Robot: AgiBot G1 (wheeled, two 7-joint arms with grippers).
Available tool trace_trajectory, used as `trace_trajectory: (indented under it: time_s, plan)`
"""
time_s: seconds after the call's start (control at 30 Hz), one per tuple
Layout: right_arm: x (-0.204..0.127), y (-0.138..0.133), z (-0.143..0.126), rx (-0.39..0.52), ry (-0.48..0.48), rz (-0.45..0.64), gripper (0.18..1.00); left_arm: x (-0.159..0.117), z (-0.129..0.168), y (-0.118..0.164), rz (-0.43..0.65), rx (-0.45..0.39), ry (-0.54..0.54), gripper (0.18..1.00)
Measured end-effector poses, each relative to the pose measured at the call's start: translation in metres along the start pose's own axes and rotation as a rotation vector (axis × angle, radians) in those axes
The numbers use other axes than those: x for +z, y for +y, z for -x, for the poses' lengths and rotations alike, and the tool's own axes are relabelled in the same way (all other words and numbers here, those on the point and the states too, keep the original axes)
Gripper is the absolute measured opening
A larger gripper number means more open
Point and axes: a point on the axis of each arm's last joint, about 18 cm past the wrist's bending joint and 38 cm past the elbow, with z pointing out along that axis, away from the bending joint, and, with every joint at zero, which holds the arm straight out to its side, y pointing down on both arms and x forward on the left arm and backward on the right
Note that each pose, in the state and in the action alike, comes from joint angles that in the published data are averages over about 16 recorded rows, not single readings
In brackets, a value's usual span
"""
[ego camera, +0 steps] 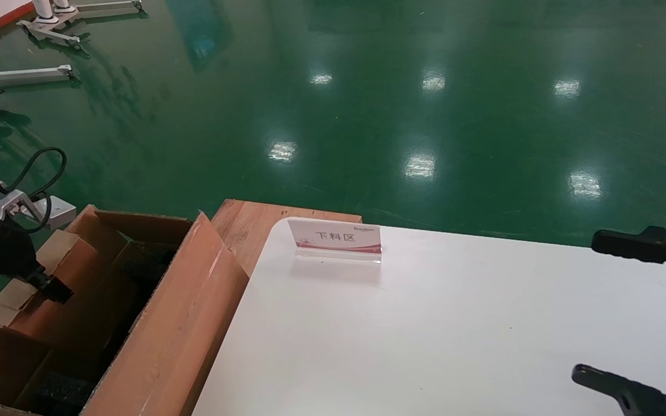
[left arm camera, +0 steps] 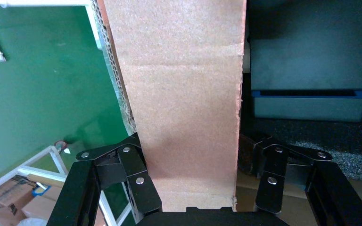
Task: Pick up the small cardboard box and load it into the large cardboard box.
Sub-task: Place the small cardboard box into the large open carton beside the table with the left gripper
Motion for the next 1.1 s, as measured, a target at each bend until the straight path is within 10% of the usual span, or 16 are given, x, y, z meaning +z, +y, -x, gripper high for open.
trace_trajectory:
  time_s: [0.57,1.1]
  plan:
    - [-0.0001,0.0,-0.0001,0.0,0.0,0.0,1.001,0.0019,-0.0007,0.003,0.012,-0.005,0.004,0.282]
    - [-0.0001,0.0,-0.0001,0.0,0.001,0.0,1.001,0.0012,-0.0001,0.0029,0.012,-0.004,0.002,0.546]
